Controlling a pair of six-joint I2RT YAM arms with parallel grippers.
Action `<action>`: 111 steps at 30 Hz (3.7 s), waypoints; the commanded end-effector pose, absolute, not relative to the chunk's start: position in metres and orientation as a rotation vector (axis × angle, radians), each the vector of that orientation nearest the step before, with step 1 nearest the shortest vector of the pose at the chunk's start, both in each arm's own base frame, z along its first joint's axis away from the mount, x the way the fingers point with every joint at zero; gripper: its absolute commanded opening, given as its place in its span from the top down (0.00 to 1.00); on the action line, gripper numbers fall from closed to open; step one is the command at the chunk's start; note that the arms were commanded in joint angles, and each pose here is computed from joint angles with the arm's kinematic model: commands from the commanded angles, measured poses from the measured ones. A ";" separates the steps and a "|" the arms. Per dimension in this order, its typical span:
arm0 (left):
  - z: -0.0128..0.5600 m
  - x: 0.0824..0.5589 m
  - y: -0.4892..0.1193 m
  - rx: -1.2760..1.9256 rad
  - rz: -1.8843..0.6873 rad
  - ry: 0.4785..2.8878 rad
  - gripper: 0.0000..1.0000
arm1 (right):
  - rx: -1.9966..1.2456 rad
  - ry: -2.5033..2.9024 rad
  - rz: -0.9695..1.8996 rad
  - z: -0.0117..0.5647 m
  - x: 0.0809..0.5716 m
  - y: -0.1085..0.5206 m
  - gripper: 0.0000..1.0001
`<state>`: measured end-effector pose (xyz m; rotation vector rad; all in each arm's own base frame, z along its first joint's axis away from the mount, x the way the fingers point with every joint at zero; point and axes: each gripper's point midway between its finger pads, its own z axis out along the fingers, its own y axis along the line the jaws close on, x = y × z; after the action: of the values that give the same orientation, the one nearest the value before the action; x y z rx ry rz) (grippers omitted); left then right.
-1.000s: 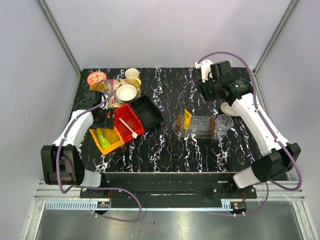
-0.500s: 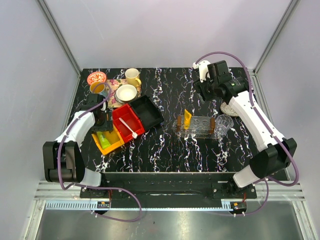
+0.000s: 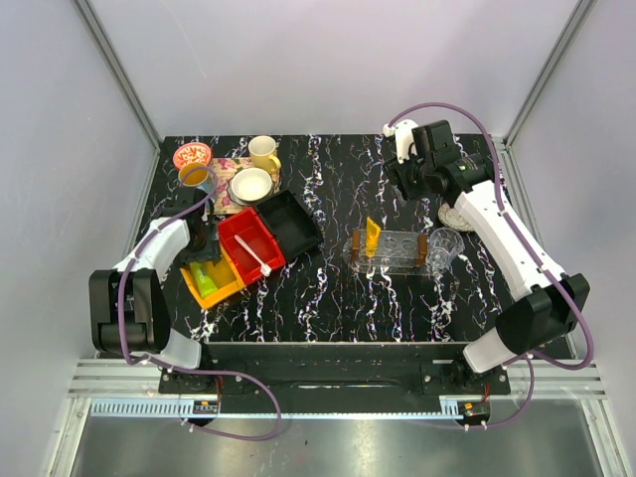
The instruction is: Prepare toiletry sets of a toothbrush and toothpaste on the tray
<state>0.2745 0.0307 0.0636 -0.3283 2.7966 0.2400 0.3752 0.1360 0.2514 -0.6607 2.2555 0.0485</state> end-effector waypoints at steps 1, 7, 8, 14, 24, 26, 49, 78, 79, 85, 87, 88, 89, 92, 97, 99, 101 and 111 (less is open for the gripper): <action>0.065 0.278 0.040 -0.381 0.296 2.779 0.34 | -0.633 2.211 0.065 0.259 0.384 0.140 0.39; 0.056 0.280 0.039 -0.383 0.294 2.811 0.35 | -0.632 2.213 0.065 0.257 0.385 0.140 0.39; 0.056 0.281 0.039 -0.386 0.293 2.809 0.36 | -0.632 2.216 0.063 0.256 0.386 0.140 0.39; 0.051 0.282 0.039 -0.385 0.296 2.820 0.40 | -0.634 2.213 0.069 0.257 0.386 0.141 0.39; 0.042 0.287 0.033 -0.364 0.245 2.836 0.42 | -0.632 2.215 0.072 0.256 0.385 0.141 0.39; 0.041 0.287 0.032 -0.362 0.243 2.839 0.42 | -0.634 2.211 0.077 0.257 0.384 0.142 0.39; 0.044 0.296 0.034 -0.356 0.244 2.809 0.54 | -0.636 2.208 0.078 0.259 0.383 0.141 0.39; 0.141 0.295 0.020 -0.298 0.093 2.618 0.91 | -0.659 2.172 0.149 0.279 0.370 0.147 0.38; 0.148 0.295 0.018 -0.294 0.077 2.600 0.91 | -0.673 2.164 0.173 0.281 0.368 0.150 0.39; 0.194 0.301 0.002 -0.283 -0.054 2.487 0.95 | -0.729 2.109 0.309 0.299 0.361 0.170 0.38; 0.214 0.308 -0.006 -0.284 -0.119 2.443 0.97 | -0.744 2.089 0.352 0.307 0.358 0.177 0.39; 0.221 0.310 -0.008 -0.297 -0.143 2.427 0.98 | -0.758 2.079 0.391 0.309 0.356 0.182 0.38; 0.226 0.312 -0.012 -0.301 -0.169 2.418 0.99 | -0.765 2.071 0.406 0.312 0.356 0.184 0.39; 0.251 0.322 -0.026 -0.313 -0.281 2.365 1.00 | -0.783 2.041 0.463 0.322 0.356 0.194 0.39; 0.284 0.340 -0.046 -0.366 -0.445 2.295 1.00 | -0.818 1.967 0.567 0.342 0.356 0.215 0.39; 0.297 0.349 -0.055 -0.369 -0.520 2.264 1.00 | -0.838 1.918 0.599 0.352 0.355 0.225 0.40; 0.310 0.357 -0.065 -0.392 -0.607 2.224 1.00 | -0.874 1.849 0.622 0.363 0.349 0.242 0.40; 0.347 0.381 -0.116 -0.413 -0.918 2.037 1.00 | -0.982 1.717 0.854 0.382 0.322 0.310 0.33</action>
<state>0.3698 -0.0815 0.3048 -0.4610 2.2026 -0.7189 0.3268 0.2804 0.3518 -0.9775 1.8289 0.7114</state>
